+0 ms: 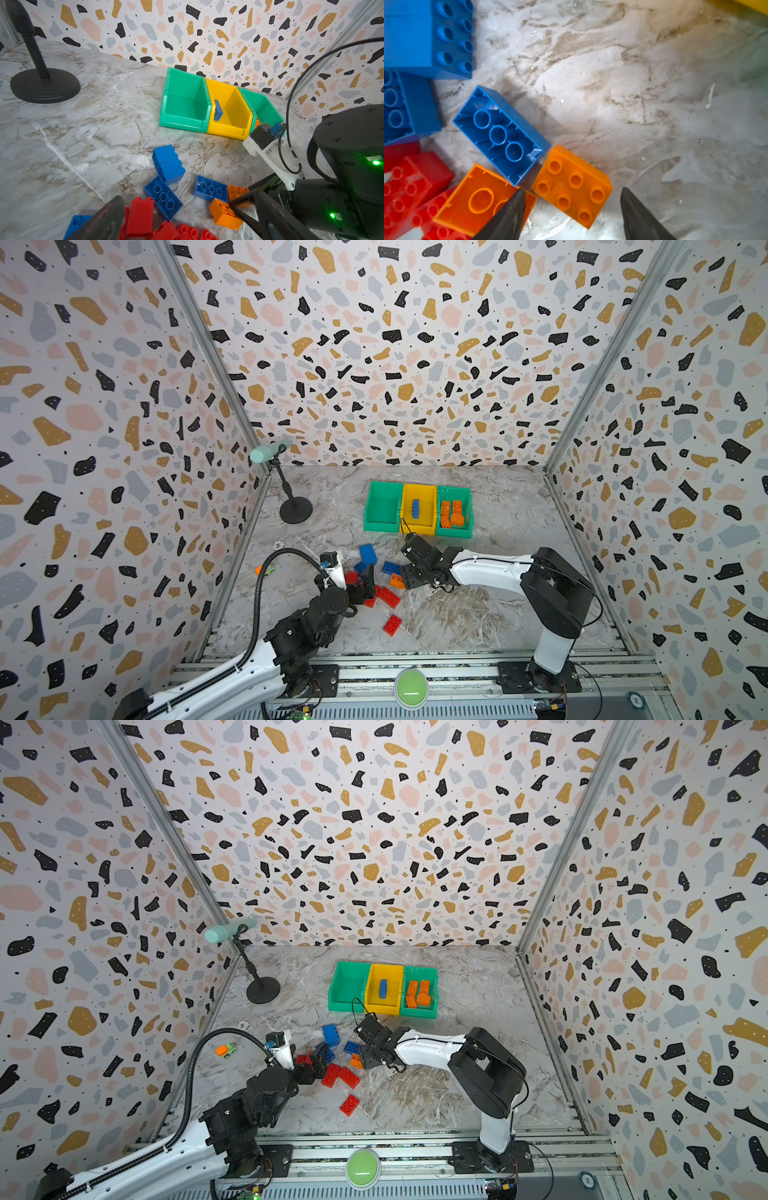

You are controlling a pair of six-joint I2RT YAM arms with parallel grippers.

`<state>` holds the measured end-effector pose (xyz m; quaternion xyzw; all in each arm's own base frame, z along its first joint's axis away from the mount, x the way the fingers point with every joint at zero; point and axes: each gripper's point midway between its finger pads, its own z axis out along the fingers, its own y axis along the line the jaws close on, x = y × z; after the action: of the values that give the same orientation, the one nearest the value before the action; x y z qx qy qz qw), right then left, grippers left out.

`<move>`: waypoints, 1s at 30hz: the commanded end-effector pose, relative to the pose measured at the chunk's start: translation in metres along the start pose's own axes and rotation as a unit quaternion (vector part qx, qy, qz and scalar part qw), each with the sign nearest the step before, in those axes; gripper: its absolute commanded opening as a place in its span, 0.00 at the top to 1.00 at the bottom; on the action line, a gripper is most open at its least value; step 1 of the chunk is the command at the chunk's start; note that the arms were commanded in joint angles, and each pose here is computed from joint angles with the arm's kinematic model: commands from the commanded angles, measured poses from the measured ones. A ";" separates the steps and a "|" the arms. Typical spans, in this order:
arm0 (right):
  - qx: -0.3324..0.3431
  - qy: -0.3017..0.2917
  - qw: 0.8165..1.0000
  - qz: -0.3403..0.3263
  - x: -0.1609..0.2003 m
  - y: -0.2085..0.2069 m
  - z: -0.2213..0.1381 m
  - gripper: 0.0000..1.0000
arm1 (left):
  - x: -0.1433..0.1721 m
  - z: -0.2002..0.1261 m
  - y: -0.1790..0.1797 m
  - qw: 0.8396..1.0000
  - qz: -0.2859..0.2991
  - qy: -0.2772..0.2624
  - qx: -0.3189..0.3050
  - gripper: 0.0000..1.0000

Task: Sort the legos into containers by color
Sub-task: Pick up the lego from the center of the table.

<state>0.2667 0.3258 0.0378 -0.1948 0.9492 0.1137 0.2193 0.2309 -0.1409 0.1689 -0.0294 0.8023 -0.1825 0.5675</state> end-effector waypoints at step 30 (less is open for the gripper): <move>0.011 -0.026 0.998 0.049 -0.021 -0.040 -0.028 0.32 | -0.008 0.002 0.003 1.000 0.000 -0.015 -0.016 0.00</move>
<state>0.2935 0.2898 0.0629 -0.1429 0.9526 0.1146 0.2428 0.2326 -0.1387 0.1648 -0.0308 0.8058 -0.1688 0.5668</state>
